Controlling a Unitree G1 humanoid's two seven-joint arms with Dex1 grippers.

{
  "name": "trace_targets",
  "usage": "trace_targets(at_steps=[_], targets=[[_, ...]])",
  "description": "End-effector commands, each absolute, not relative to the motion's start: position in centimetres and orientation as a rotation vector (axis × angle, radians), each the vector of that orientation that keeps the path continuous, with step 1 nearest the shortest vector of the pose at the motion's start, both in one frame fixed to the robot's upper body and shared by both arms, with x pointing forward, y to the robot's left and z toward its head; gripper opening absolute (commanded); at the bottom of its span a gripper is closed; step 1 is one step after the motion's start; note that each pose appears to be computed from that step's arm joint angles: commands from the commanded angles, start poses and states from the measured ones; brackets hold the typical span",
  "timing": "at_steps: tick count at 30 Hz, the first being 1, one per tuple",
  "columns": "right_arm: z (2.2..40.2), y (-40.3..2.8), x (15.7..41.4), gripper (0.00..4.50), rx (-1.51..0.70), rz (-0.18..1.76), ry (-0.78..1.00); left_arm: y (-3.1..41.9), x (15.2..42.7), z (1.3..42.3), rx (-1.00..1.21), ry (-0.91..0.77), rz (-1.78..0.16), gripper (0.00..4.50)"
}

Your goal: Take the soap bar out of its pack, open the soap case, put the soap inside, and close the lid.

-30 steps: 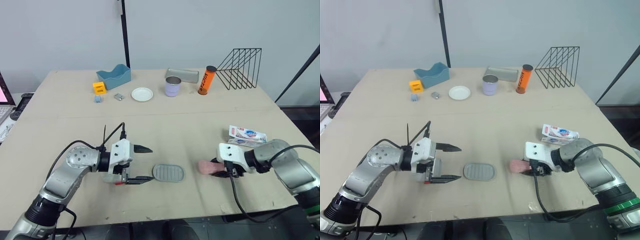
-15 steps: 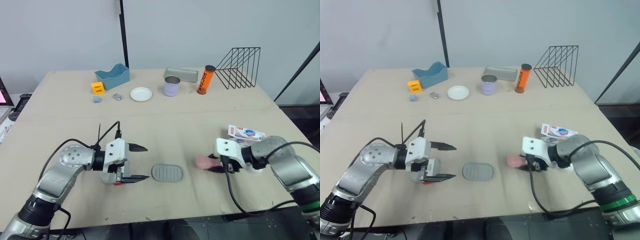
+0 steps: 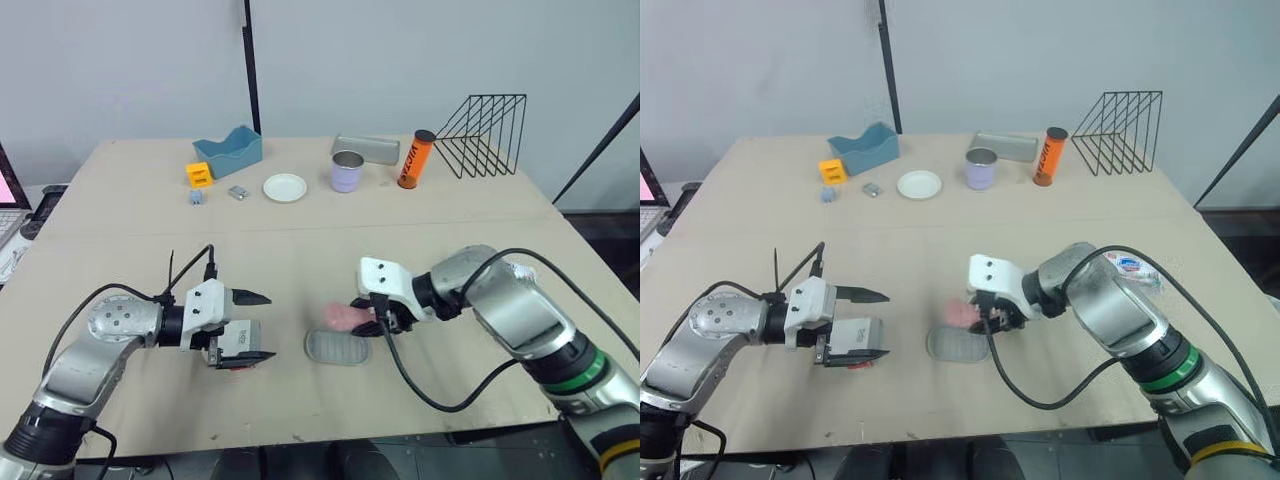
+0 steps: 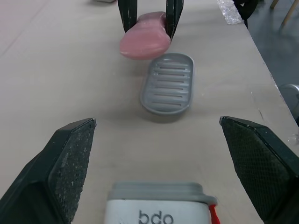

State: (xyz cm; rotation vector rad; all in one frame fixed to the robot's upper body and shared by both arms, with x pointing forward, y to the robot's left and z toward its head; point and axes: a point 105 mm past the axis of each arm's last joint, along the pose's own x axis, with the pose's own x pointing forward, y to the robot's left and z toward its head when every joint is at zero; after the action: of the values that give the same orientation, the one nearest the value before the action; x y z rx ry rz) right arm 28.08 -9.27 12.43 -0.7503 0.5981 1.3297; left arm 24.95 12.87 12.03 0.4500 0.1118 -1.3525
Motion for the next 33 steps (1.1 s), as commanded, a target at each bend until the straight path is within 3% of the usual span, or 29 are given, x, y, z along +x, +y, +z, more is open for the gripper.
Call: trace_targets(at_steps=[1, 29, 31, 33], targets=[[13.7, -8.1, 27.6, 1.66, -0.777, 1.356, 0.551, 13.1, 24.7, 13.2, 0.486, 0.068, -1.336, 4.50], [10.4, -6.8, 27.2, 1.66, -0.812, 1.376, 0.619, 12.6, 24.5, 13.1, 0.503, 0.081, -1.348, 4.50], [10.4, -6.8, 27.2, 2.67, -0.807, 1.377, 0.621, 12.6, 24.5, 13.0, 0.503, 0.082, -1.347, 4.50], [10.4, -6.7, 27.3, 3.16, -0.803, 1.378, 0.621, 12.5, 24.5, 12.9, 0.503, 0.083, -1.347, 4.50]])
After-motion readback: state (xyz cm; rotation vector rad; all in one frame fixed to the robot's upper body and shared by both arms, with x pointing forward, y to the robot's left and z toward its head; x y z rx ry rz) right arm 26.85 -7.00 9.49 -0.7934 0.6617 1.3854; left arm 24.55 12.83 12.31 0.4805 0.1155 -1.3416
